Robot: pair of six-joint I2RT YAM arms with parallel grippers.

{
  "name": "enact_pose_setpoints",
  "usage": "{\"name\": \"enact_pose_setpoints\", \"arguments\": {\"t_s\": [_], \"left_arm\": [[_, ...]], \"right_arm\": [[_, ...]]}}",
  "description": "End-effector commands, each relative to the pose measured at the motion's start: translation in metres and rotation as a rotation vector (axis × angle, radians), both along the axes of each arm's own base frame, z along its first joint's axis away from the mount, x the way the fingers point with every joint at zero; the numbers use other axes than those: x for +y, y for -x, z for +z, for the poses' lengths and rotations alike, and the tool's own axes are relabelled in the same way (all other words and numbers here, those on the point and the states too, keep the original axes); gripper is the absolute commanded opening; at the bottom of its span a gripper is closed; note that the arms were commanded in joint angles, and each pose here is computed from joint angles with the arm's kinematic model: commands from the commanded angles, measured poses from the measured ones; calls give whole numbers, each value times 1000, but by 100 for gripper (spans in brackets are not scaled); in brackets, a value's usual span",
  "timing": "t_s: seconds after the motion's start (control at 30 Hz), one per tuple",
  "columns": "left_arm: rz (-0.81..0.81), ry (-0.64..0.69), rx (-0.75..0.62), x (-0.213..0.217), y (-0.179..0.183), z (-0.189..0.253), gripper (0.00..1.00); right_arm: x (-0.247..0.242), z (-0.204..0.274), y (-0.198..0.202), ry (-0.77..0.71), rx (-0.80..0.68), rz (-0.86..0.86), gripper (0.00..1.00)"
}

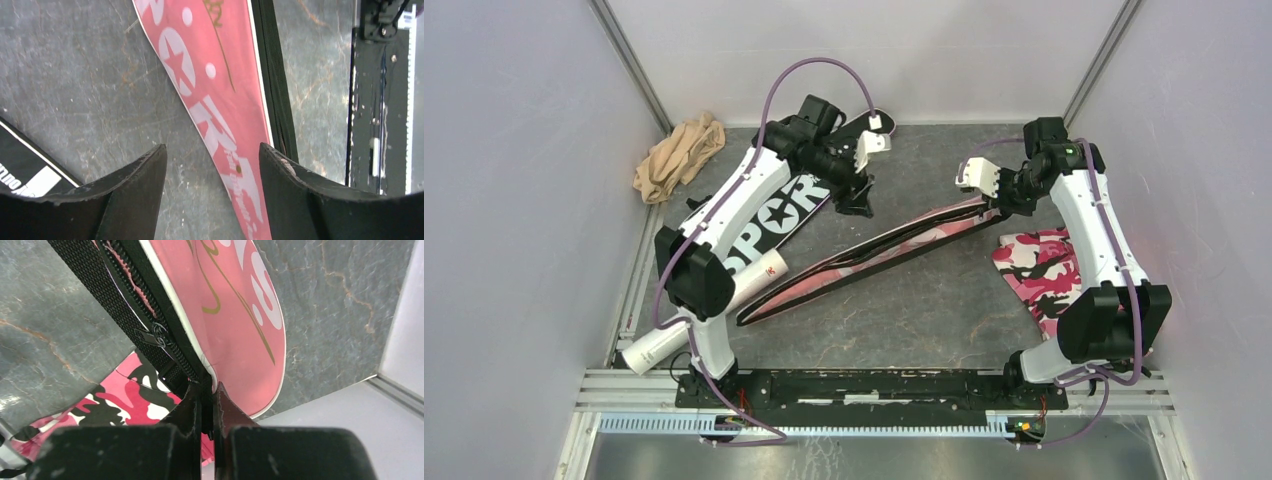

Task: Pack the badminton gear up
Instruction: Zip the racket bag at the center of the board.

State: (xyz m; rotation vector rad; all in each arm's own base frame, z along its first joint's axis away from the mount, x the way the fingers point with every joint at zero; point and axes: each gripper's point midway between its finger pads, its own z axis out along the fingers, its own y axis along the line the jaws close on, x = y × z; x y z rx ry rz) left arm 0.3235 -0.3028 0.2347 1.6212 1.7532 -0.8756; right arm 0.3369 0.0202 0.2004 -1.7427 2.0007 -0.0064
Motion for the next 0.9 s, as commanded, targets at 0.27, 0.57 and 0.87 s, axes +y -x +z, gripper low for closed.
{"name": "enact_pose_setpoints", "arguments": {"t_s": [0.27,0.57,0.87], "left_arm": [[332,255,-40,-87,4,67,72],[351,322,-33,-126,11,88,70],[426,364,-20,-185,32,110,54]], "right_arm": [[-9,12,13,-146,107,-339,0],[-45,17,9,-196,101,-495,0],[-61,25,15,-370,130,-681,0]]}}
